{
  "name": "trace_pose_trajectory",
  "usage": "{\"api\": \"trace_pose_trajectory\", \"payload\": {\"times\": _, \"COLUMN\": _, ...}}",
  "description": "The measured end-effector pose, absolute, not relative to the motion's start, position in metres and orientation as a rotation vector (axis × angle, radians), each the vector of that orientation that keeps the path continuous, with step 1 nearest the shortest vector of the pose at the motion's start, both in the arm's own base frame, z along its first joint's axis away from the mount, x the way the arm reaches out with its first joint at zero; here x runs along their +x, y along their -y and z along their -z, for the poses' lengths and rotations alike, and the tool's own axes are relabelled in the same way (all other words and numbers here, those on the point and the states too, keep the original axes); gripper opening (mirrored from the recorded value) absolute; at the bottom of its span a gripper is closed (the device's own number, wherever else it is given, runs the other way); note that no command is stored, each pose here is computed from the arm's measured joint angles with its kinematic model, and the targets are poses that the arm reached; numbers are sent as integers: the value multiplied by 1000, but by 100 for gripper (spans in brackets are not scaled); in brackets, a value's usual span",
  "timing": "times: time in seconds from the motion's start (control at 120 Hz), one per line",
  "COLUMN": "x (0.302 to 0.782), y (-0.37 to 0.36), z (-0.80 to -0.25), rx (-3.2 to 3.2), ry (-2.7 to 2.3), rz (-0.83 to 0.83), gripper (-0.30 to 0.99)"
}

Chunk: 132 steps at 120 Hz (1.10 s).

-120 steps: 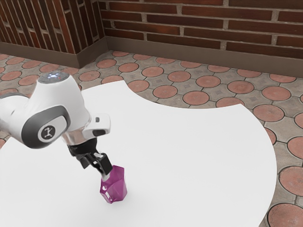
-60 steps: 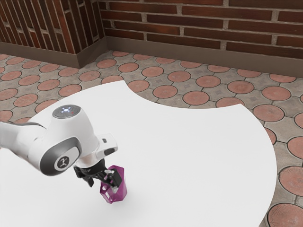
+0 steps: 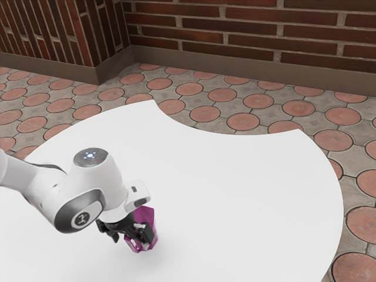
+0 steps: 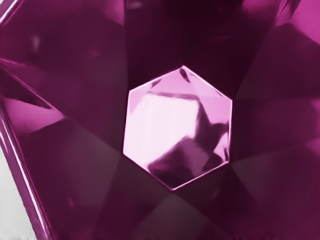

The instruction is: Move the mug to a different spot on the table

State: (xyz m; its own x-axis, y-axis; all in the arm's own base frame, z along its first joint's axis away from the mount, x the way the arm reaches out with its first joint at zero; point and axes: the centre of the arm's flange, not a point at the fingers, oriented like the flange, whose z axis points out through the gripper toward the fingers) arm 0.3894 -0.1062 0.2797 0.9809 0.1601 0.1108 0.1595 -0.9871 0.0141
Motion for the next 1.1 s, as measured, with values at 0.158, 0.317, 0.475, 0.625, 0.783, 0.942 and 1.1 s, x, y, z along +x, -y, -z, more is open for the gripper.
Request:
{"api": "trace_pose_trajectory", "payload": {"times": 0.158, "x": 388, "y": 106, "z": -276, "rx": 3128, "ry": -259, "rz": -177, "gripper": 65}}
{"api": "trace_pose_trajectory", "payload": {"times": 0.317, "x": 389, "y": 108, "z": -277, "rx": 3143, "ry": -233, "rz": -195, "gripper": 33}}
{"api": "trace_pose_trajectory", "payload": {"times": 0.475, "x": 391, "y": 110, "z": -281, "rx": 3170, "ry": -172, "rz": -234, "gripper": 22}}
{"api": "trace_pose_trajectory", "payload": {"times": 0.625, "x": 397, "y": 117, "z": -295, "rx": 3226, "ry": -29, "rz": -342, "gripper": 16}}
{"api": "trace_pose_trajectory", "payload": {"times": 0.783, "x": 407, "y": 125, "z": -327, "rx": 3240, "ry": 1, "rz": -515, "gripper": 15}}
{"api": "trace_pose_trajectory", "payload": {"times": 0.942, "x": 410, "y": 123, "z": -345, "rx": 3228, "ry": -84, "rz": -606, "gripper": 15}}
{"api": "trace_pose_trajectory", "payload": {"times": 1.1, "x": 414, "y": 107, "z": -351, "rx": 3218, "ry": -219, "rz": -635, "gripper": 14}}
